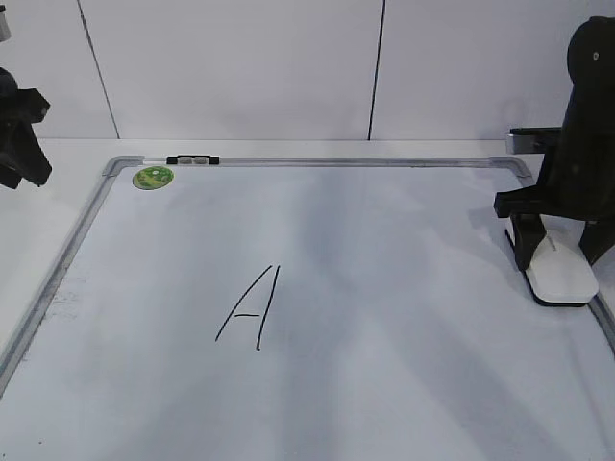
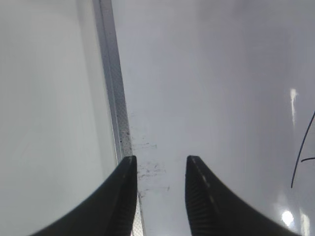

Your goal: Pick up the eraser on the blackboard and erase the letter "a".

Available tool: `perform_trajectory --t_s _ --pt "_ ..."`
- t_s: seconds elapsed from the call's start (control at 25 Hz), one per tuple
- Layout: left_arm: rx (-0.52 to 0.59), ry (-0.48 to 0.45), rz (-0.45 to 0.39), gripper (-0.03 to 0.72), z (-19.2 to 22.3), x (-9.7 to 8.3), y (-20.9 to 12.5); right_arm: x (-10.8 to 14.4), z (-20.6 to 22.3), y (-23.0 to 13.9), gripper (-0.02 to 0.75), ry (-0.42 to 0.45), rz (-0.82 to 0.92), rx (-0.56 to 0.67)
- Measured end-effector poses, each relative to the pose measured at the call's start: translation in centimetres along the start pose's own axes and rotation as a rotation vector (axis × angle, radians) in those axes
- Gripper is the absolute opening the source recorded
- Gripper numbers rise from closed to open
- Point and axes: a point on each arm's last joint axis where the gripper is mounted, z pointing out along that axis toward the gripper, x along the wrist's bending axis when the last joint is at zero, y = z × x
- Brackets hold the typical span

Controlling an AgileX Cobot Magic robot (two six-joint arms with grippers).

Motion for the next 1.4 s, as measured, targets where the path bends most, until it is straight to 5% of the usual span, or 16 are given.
perform_trajectory --t_s 1.4 --pt "0.000 0.000 0.000 0.253 0.00 0.00 0.00 -0.03 0.00 -0.01 0.595 -0.004 -0.038 0.002"
